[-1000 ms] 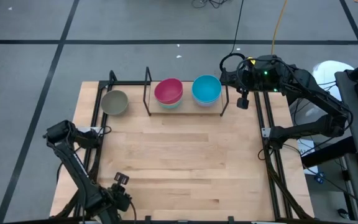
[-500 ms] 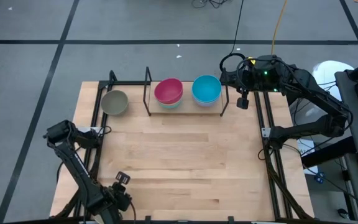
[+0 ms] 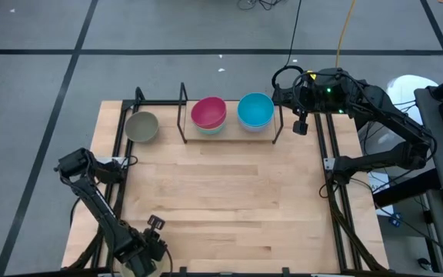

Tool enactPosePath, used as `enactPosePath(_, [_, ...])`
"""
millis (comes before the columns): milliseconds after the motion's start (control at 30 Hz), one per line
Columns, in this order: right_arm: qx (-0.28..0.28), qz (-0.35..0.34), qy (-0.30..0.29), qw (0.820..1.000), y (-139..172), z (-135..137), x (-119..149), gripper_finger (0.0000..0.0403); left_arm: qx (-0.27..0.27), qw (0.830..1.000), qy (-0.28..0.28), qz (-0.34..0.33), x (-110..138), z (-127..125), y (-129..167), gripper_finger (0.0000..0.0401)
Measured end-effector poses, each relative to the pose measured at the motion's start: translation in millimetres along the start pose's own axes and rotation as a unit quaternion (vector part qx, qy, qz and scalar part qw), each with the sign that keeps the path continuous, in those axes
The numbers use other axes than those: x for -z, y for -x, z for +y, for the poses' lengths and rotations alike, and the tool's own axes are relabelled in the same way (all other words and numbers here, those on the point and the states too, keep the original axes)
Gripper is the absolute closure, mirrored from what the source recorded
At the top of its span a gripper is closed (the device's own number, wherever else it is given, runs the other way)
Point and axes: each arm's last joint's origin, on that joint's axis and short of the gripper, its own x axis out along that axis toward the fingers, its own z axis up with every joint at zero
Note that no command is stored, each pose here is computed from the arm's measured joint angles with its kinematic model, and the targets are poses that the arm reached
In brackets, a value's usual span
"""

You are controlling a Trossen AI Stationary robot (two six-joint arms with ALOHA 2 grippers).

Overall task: Place and stack bowls onto a shelf
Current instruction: Stack the brown bowl on top of the red bowl on the shelf

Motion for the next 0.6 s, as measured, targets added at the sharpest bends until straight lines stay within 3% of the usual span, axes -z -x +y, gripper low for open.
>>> enactPosePath(200, [0.000, 0.000, 0.000, 1.000, -0.1, 0.0, 0.0, 0.0403, 0.002, 0.998, 0.052, 0.035, 3.9, 9.1, -6.0, 0.0326])
enactPosePath(367, [0.000, 0.000, 0.000, 1.000, 0.0, 0.0, 0.0, 0.0403, 0.036, 0.992, 0.105, 0.055, -0.5, 18.8, -7.2, 0.0382])
enactPosePath(600, [0.000, 0.000, 0.000, 1.000, 0.0, 0.0, 0.0, 0.0403, 0.036, 0.984, 0.165, 0.061, -6.1, 31.6, -8.3, 0.0385])
